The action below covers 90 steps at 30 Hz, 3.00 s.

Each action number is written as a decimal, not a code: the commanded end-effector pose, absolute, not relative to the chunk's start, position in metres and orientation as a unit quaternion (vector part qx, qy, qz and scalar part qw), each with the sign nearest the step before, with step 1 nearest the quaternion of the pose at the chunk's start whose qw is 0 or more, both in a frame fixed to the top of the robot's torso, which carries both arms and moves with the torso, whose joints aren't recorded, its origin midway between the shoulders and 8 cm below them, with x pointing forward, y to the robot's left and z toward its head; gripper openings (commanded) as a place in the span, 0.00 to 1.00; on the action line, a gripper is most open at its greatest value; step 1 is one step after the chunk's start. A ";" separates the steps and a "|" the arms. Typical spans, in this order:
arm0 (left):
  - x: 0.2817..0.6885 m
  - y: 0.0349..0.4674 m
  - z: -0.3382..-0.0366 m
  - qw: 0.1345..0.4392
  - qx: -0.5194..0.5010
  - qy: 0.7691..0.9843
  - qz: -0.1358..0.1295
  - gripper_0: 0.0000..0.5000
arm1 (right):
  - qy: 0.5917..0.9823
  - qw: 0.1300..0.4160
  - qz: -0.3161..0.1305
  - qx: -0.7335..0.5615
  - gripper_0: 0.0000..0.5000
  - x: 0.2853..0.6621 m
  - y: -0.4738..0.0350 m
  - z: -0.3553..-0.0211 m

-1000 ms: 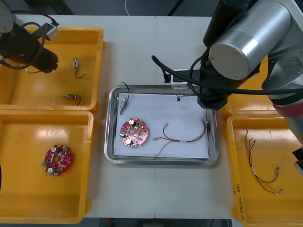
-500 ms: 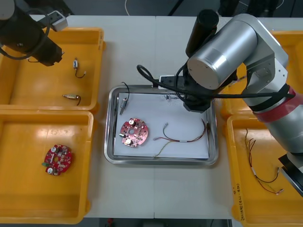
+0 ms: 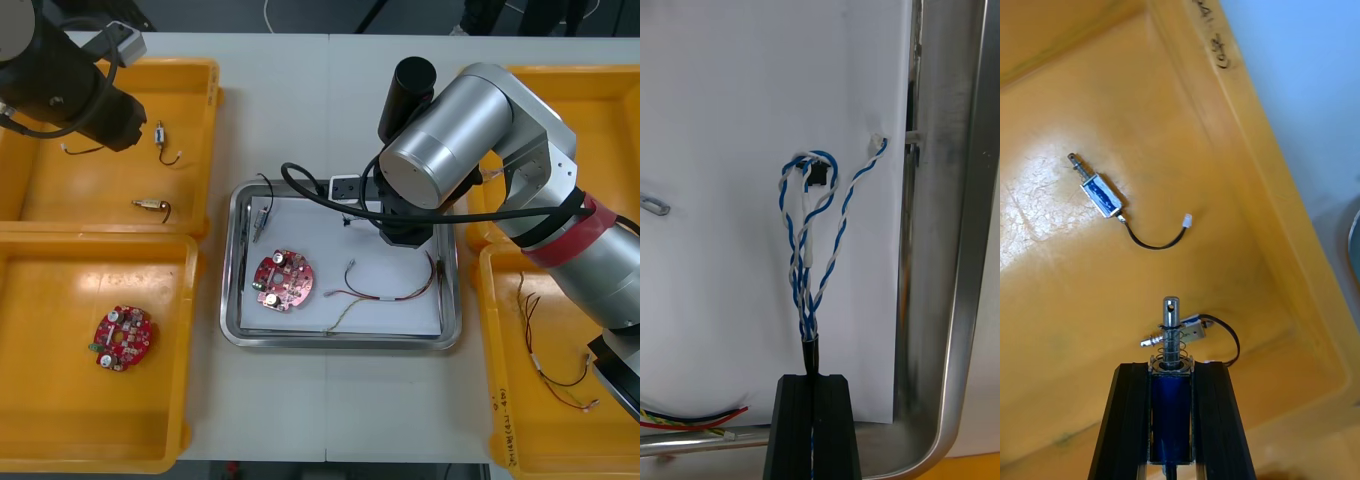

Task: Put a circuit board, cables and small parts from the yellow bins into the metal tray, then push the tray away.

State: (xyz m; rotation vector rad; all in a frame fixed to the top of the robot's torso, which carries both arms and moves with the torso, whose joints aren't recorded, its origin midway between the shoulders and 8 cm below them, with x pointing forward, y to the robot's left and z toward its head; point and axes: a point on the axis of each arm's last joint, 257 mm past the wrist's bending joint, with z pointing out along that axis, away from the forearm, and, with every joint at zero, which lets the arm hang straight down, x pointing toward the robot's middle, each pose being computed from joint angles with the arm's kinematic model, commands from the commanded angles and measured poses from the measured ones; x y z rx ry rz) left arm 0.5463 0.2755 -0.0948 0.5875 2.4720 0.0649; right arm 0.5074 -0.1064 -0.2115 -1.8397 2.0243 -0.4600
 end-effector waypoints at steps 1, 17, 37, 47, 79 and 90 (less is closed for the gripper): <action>0.531 0.281 -0.079 0.306 0.178 0.935 0.033 0.00 | 0.712 0.198 -0.169 -0.652 0.00 0.516 -0.094 -0.201; 0.509 0.247 -0.088 0.314 0.135 0.939 0.022 0.00 | 0.713 0.196 -0.164 -0.653 0.00 0.515 -0.089 -0.214; 0.505 0.239 -0.092 0.316 0.133 0.939 0.013 0.00 | 0.711 0.200 -0.164 -0.654 1.00 0.514 -0.086 -0.213; 0.503 0.234 -0.090 0.319 0.133 0.939 0.006 0.00 | 0.700 0.214 -0.178 -0.657 1.00 0.514 -0.081 -0.200; 0.496 0.208 -0.091 0.319 0.128 0.939 -0.022 0.00 | 0.767 0.209 -0.145 -0.589 1.00 0.482 -0.130 -0.154; 0.495 0.158 -0.099 0.327 0.117 0.937 -0.042 0.00 | 0.811 0.274 -0.143 -0.497 1.00 0.484 -0.194 -0.117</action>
